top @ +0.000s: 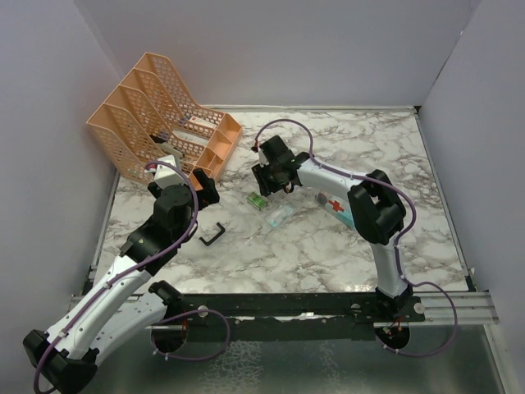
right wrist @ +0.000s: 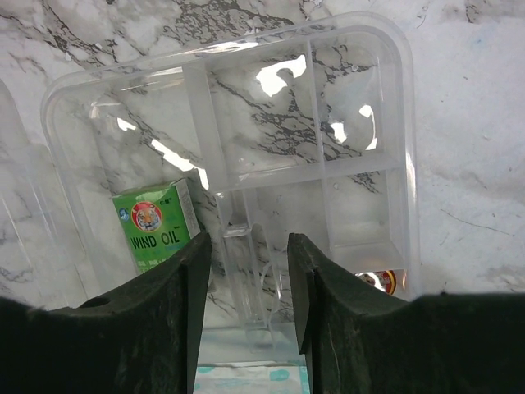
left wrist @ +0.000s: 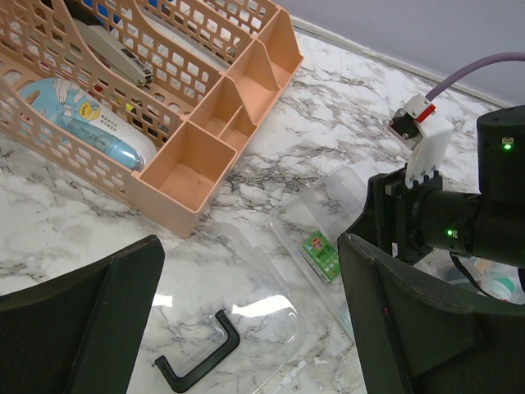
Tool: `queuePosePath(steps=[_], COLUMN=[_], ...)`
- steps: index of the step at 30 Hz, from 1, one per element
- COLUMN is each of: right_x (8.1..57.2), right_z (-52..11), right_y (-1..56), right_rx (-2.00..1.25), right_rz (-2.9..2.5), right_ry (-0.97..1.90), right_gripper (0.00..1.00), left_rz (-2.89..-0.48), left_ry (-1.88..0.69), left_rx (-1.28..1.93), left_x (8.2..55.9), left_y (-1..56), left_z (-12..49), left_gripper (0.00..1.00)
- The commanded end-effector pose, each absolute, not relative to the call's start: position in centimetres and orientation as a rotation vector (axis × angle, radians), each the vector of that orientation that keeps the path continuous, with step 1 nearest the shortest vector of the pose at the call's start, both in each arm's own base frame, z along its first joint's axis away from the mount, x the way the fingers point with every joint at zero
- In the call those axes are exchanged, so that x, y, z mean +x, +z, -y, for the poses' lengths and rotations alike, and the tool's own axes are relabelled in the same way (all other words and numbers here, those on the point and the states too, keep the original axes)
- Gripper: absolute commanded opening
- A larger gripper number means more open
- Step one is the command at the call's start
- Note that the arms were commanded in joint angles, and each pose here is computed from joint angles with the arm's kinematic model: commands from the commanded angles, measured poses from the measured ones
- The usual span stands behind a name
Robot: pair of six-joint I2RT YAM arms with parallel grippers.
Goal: Organize the medicine kit
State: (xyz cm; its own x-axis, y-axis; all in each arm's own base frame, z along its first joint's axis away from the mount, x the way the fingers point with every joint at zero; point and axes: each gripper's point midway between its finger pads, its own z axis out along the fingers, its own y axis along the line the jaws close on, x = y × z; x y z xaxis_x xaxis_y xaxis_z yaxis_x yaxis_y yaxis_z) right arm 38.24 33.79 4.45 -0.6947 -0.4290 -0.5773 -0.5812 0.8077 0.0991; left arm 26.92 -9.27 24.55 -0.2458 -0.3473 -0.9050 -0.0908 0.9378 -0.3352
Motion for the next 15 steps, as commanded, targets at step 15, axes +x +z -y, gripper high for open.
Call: queuePosePath(steps=[15], right_x=[38.2], right_z=[-33.7], right_y=[2.5], right_rx=[-0.842], right_rz=[-2.475], right_ry=[0.358], right_gripper=[0.37], left_rz=[-1.784], left_ry=[-0.247], left_rx=[-0.336], left_x=[27.0], left_y=[25.5], left_z=[9.0], left_gripper=[0.91])
